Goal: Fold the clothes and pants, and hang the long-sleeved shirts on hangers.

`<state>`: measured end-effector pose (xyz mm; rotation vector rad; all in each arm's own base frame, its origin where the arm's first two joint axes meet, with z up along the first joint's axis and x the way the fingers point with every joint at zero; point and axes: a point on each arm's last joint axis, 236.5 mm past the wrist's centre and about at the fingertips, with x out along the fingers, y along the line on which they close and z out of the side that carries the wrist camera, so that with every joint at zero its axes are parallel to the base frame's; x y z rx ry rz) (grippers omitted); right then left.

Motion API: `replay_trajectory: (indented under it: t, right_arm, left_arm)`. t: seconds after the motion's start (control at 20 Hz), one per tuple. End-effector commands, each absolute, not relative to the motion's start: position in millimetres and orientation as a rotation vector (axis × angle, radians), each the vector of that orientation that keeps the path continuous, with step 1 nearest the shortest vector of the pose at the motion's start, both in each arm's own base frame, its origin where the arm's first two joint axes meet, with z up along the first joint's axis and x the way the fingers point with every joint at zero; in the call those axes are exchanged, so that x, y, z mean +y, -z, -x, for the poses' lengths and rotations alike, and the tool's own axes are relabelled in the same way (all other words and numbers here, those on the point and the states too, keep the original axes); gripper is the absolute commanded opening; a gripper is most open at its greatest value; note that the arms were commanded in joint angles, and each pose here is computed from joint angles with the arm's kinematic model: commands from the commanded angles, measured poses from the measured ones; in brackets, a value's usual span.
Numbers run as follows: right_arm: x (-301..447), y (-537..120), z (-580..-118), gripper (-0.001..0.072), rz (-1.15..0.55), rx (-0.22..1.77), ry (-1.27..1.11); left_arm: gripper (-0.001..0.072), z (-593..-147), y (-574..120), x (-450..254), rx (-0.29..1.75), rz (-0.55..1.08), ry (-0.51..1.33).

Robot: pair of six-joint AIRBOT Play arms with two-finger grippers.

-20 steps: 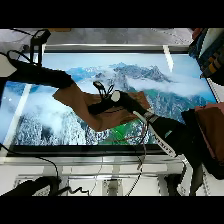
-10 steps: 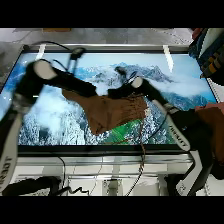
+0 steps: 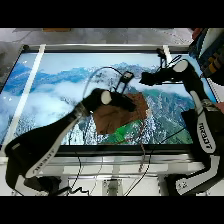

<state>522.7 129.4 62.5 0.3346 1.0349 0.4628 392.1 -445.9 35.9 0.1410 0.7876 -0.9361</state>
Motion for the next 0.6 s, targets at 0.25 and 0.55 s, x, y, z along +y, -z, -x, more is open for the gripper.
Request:
replay_trajectory:
  t: [0.25, 0.55]
  right_arm:
    - [58.7, -50.2, -509.6, 0.0025, -0.152, 1.103, -0.331]
    - [76.0, -14.1, -455.1, 0.0023, 0.168, 1.253, -0.730]
  left_arm:
    - [0.0703, -381.3, -32.9, -464.8, 0.724, -0.223, 0.972]
    - [0.0697, -402.3, -47.0, -378.5, 0.841, -0.341, 0.880]
